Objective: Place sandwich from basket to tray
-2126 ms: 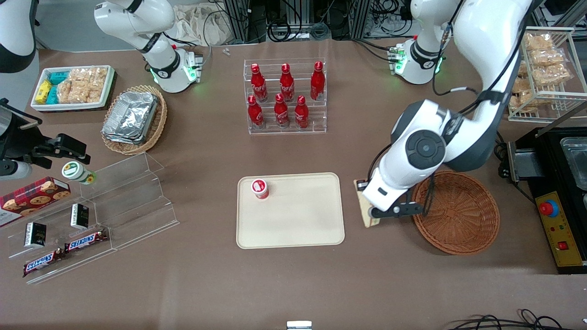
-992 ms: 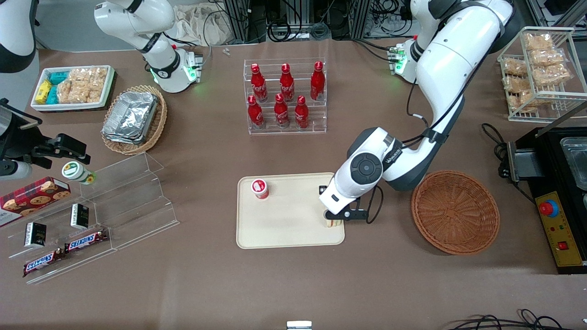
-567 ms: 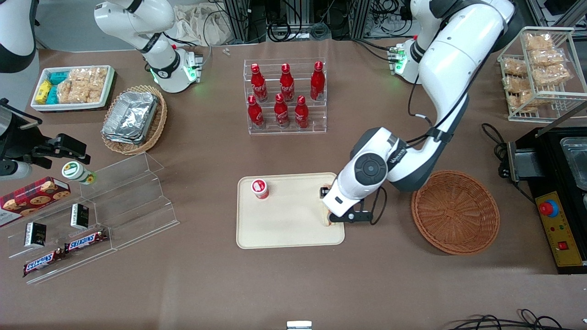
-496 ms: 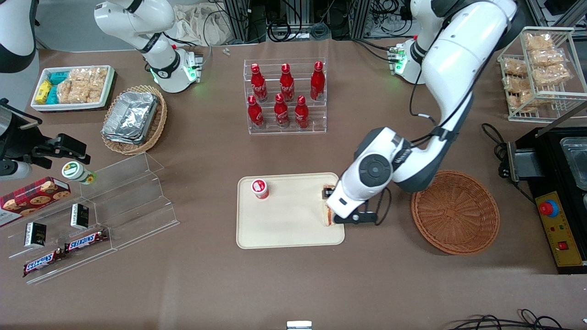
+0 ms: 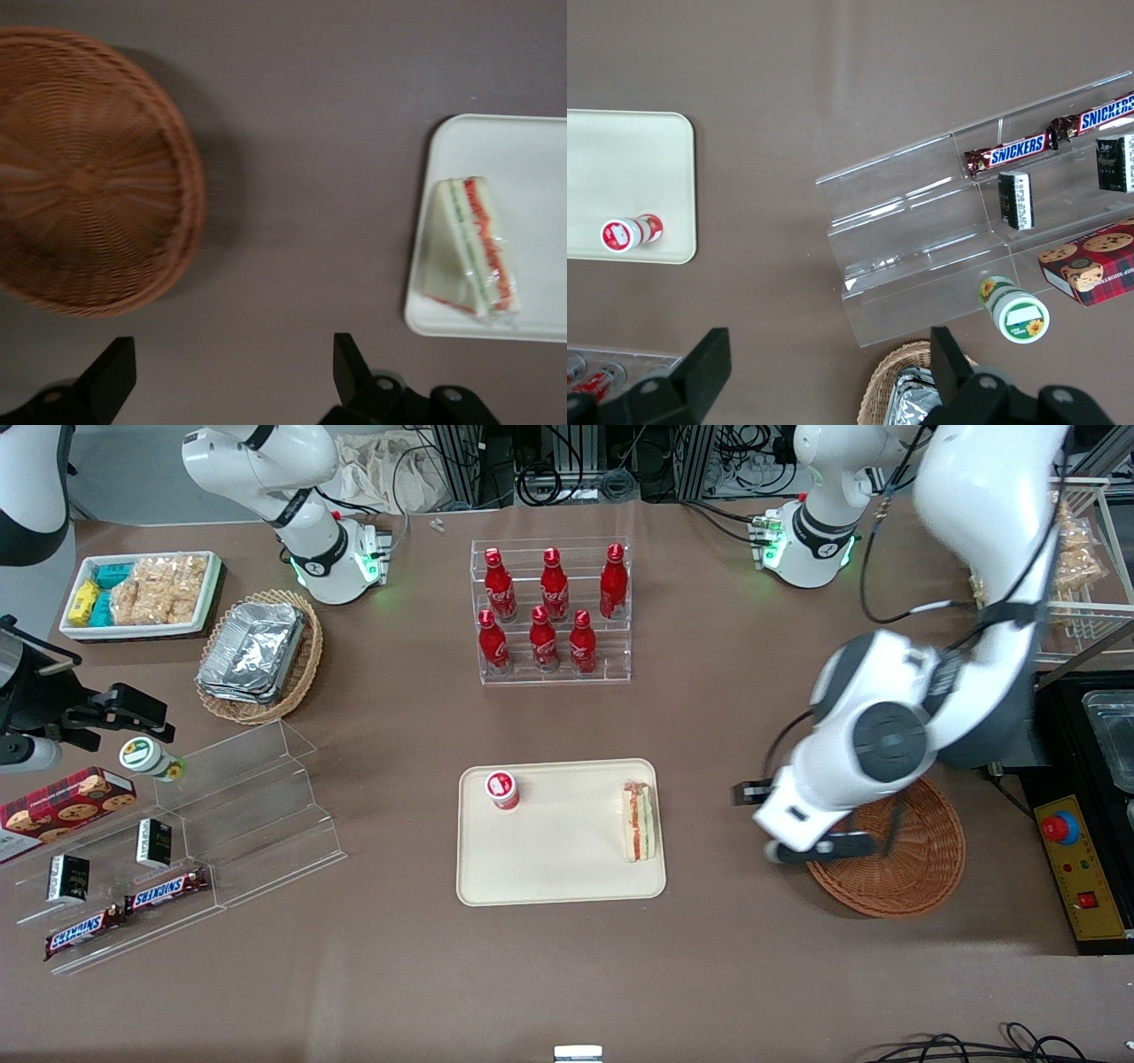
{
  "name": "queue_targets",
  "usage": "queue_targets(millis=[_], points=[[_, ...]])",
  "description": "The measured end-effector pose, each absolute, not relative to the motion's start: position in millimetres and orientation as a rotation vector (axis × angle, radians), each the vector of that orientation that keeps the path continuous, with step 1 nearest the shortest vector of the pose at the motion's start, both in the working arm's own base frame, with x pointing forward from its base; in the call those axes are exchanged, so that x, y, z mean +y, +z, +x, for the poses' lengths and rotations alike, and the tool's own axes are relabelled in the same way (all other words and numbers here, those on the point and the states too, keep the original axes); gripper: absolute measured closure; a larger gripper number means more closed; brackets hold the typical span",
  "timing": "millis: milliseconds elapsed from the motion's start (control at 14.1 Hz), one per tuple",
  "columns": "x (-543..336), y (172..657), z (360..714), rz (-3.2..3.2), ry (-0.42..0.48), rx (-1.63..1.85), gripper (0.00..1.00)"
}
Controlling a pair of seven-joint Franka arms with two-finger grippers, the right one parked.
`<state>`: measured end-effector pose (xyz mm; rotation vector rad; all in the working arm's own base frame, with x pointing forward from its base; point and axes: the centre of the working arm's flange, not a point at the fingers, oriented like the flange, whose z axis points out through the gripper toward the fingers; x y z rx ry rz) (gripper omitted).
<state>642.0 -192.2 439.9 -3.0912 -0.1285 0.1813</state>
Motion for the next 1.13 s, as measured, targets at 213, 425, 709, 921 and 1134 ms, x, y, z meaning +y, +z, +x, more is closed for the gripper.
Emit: queue_targets(millis=[213, 425, 709, 921, 1134], points=[[-133, 482, 644, -3.073, 0.125, -0.213, 0.01], [-79, 519, 637, -3.041, 0.094, -0.338, 0.00], [-54, 537, 630, -3.022, 0.077, -0.395, 0.00], [-41, 534, 631, -3.014, 0.095, -0.430, 0.00], [-29, 533, 631, -3.011, 0.101, -0.453, 0.00]])
